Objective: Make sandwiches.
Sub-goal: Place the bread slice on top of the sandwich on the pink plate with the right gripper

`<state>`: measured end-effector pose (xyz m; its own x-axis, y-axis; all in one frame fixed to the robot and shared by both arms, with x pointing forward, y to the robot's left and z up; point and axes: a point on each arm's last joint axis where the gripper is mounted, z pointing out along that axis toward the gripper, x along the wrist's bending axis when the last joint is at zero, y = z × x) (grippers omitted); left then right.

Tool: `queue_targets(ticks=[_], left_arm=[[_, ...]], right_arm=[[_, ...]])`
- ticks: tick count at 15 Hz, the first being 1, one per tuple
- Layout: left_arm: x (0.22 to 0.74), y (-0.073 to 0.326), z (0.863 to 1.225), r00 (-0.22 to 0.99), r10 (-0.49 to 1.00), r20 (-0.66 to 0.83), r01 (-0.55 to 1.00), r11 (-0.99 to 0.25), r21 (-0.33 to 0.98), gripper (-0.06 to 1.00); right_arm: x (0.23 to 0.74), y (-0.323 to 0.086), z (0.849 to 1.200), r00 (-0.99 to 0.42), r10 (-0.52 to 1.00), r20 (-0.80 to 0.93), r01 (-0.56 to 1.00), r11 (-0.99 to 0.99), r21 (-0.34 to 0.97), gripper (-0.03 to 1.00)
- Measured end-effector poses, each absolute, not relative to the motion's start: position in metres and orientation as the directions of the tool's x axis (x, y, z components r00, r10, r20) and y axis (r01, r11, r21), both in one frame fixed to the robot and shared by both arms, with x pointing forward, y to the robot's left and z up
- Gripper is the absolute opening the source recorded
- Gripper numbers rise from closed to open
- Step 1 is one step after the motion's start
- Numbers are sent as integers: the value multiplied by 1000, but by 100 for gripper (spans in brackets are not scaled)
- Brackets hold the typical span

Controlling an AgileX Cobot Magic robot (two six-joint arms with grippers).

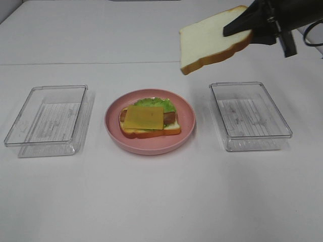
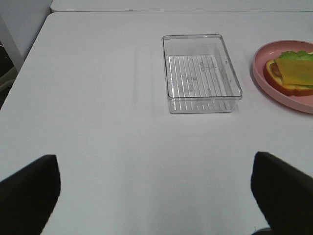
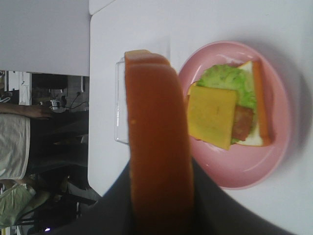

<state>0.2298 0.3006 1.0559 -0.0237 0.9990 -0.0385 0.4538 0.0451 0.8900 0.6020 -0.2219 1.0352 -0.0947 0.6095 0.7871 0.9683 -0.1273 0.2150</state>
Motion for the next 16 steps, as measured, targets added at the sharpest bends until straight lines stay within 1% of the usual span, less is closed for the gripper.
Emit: queue_targets(ticks=[2,4,5,8,11,13,16], left_arm=[[230,301,1056,-24,999,-39,454,45,890,98],[230,301,1056,-24,999,-39,454,45,890,98],[230,301,1056,-24,999,-39,454,45,890,98],[230,301,1056,-24,999,-39,454,45,890,98],[230,301,1056,-24,999,-39,454,45,890,98],[230,301,1056,-24,999,-39,454,45,890,98],[230,301,1056,-24,999,-39,454,45,890,98]], right_arm=[[604,-182,1016,-108,589,801,978,-82,193,24],[603,-141,983,-115,565,817,988,-20,153,24],[605,-132,970,-101,547,831,991,-14,130,24],[622,-124,942,-57,519,853,996,-31,86,24],[630,-122,917,-18,527,850,999,-32,41,24],[634,-120,908,-22,530,848,1000,-6,29,24],[636,-118,904,-17,521,853,1000,19,8,24]])
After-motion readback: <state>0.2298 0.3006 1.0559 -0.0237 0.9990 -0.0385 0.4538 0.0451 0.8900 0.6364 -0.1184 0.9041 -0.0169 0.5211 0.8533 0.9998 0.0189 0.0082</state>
